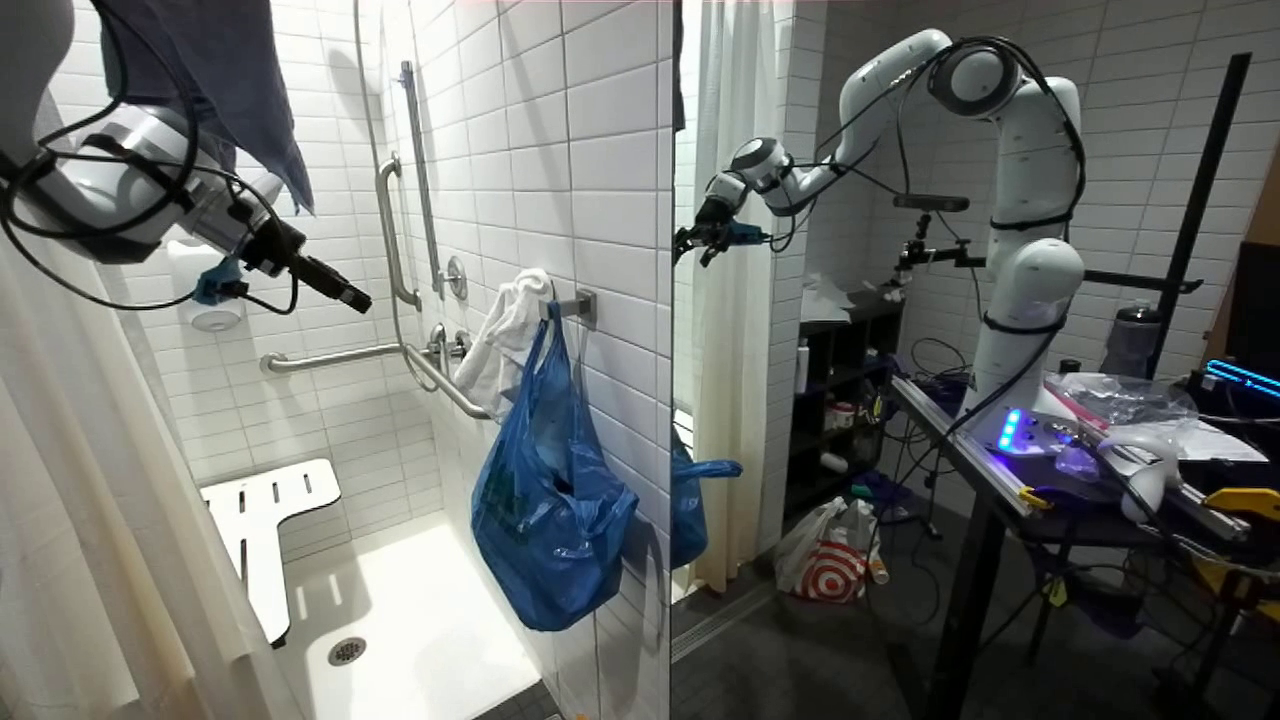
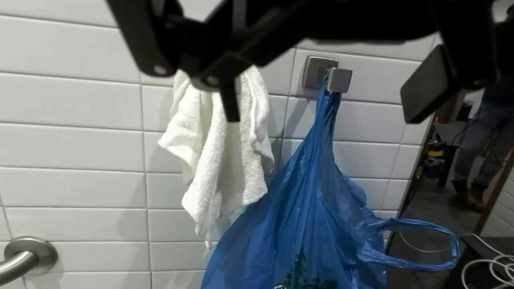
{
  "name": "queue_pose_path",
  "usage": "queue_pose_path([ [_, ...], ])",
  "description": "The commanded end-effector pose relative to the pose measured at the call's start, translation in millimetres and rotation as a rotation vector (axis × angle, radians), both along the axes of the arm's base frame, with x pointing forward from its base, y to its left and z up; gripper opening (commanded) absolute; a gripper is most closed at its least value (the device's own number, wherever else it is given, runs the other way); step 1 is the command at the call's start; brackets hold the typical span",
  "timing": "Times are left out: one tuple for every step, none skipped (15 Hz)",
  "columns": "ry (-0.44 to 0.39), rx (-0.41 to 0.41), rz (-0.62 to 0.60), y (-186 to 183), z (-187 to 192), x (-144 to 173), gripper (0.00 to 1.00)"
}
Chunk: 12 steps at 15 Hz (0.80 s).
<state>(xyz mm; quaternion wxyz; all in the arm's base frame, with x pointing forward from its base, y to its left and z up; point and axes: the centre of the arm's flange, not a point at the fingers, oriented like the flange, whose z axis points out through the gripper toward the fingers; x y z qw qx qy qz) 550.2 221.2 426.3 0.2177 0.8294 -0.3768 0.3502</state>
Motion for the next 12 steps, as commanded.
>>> queue_pose_path([
  [0.031, -0.029, -0.061, 7, -8, 29, 1.00],
  [0.043, -0.036, -0.075, 0, -9, 31, 1.00],
  [0.051, -0.038, -0.087, -1, -13, 36, 1.00],
  [0.056, -0.040, -0.098, -2, -17, 39, 1.00],
  [0.060, -0.041, -0.107, -7, -17, 43, 1.00],
  [0.064, -0.037, -0.116, -6, -21, 49, 1.00],
  [0.071, -0.034, -0.129, -16, -19, 51, 1.00],
  [0.077, -0.027, -0.137, -14, -23, 58, 1.00],
  [0.079, -0.028, -0.151, -25, -21, 59, 1.00],
  [0.077, -0.023, -0.163, -24, -21, 67, 1.00],
  [0.075, -0.022, -0.177, -33, -20, 69, 1.00],
  [0.072, -0.019, -0.190, -39, -18, 74, 1.00],
])
